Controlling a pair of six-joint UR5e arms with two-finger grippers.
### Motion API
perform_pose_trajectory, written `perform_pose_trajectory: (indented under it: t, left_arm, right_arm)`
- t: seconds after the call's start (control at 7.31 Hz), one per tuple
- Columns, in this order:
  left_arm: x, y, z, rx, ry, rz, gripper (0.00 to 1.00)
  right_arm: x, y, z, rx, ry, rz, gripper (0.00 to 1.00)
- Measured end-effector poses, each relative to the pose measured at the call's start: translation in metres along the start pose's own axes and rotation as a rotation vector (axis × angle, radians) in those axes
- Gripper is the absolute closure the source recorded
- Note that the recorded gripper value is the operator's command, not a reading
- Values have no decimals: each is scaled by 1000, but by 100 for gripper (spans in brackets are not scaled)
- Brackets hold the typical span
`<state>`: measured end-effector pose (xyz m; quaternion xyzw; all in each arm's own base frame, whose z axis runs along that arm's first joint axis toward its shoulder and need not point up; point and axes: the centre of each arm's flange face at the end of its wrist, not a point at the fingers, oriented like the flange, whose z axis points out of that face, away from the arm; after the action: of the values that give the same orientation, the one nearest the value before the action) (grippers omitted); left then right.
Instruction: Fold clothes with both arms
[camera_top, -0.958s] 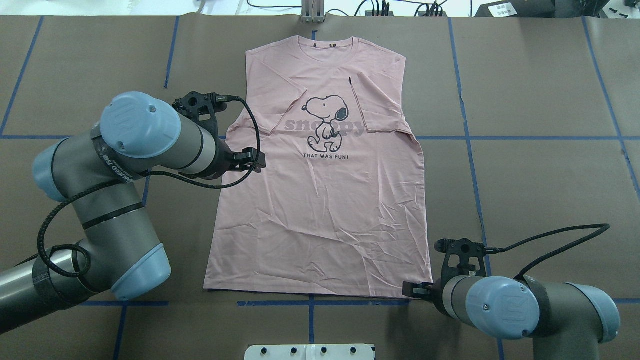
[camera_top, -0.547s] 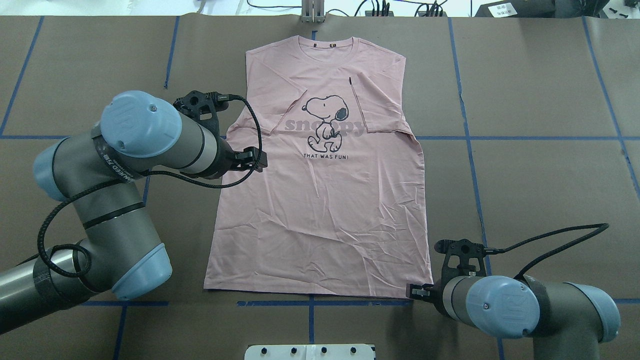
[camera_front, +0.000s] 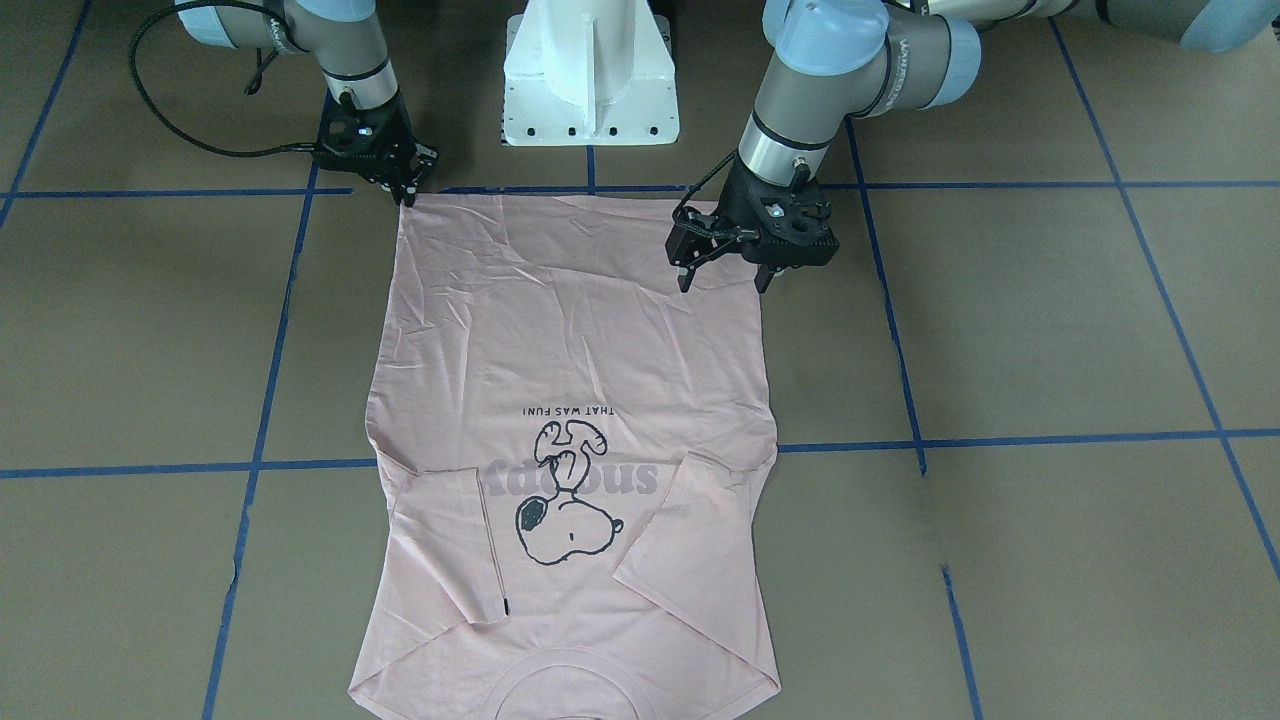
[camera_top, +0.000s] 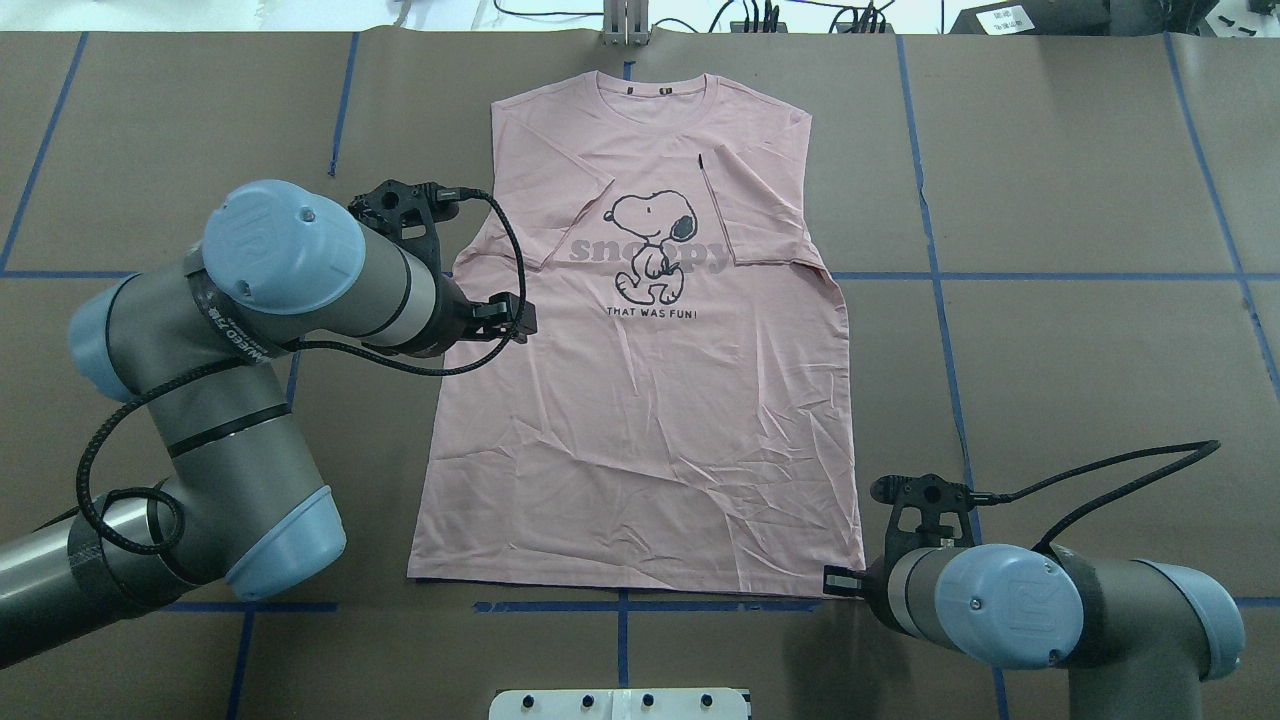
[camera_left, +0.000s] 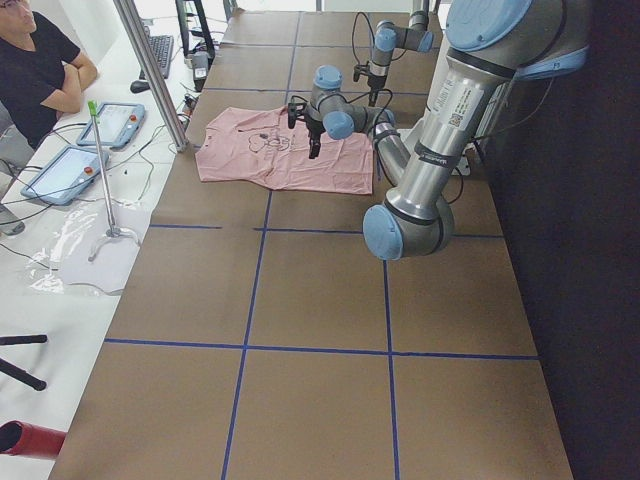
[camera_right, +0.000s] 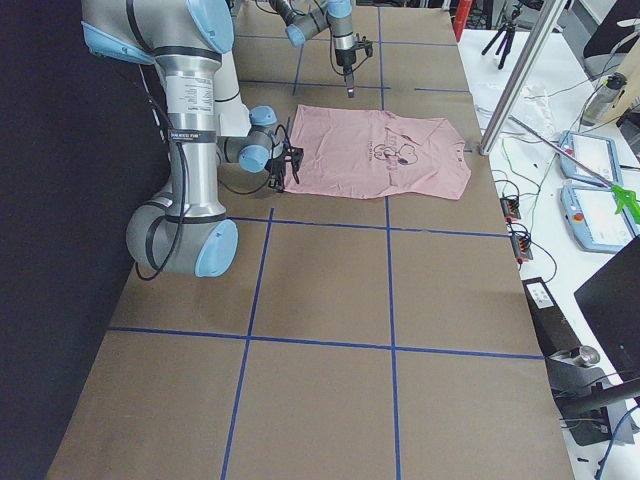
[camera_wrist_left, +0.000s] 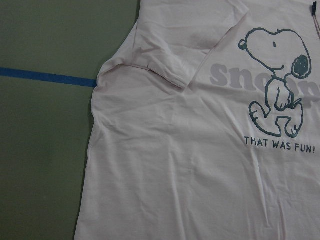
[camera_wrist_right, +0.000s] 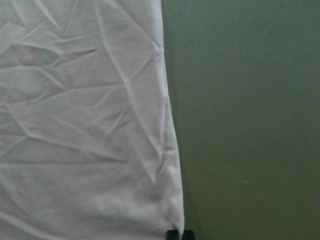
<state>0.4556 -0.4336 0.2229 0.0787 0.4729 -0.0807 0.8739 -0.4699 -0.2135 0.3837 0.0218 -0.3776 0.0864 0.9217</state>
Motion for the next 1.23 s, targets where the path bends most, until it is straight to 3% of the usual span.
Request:
perform_pose_trajectory:
  t: [0.55, 0.82, 1.23]
  left_arm:
    - [-6, 6, 4, -7, -9, -49, 0]
    - [-14, 70, 18, -46, -35, -193, 2]
    - [-39, 164, 32, -72, -122, -301, 2]
  right_arm:
    - [-3, -9, -14, 12, -25, 19, 100]
    - [-5, -17, -27, 18, -48, 30, 100]
    - [-6, -22, -32, 20, -58, 37, 100]
